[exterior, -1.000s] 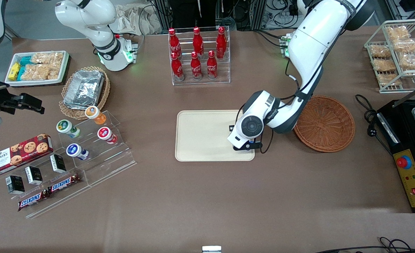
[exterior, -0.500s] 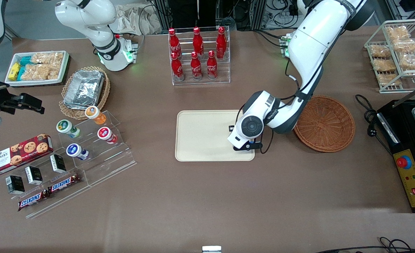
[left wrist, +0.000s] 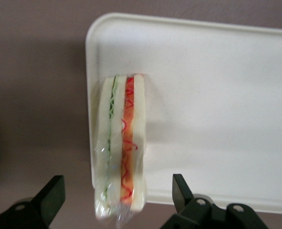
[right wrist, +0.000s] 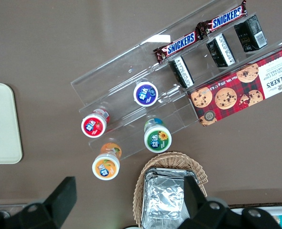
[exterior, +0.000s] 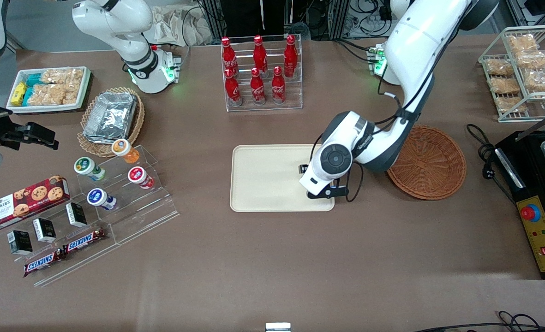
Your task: Place sandwich from basket to tray
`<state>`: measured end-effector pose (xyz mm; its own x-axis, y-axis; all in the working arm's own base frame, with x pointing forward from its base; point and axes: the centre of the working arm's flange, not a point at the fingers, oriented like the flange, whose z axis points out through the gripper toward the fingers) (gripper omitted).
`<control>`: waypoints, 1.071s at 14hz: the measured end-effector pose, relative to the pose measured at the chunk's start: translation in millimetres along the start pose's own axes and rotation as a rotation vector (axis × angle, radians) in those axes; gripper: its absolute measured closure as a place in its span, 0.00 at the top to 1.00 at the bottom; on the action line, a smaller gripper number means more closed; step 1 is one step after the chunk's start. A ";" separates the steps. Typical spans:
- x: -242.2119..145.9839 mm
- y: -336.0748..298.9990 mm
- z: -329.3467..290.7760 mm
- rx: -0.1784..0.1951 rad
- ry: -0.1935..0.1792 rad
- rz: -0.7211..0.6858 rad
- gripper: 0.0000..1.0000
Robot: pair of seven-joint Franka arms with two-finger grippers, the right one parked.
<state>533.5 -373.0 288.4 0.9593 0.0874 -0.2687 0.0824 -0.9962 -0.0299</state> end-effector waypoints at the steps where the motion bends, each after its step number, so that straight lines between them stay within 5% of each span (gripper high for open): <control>1: -3.9 -5.8 -20.8 0.002 0.013 -0.005 1.00; 7: 5.1 -92.0 -123.9 -0.018 0.086 -0.083 1.00; 15: 34.1 -217.1 -182.0 -0.017 0.159 0.038 1.00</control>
<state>597.5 -155.0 460.9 0.9924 0.0486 -0.1135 0.0482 -0.9988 -0.0061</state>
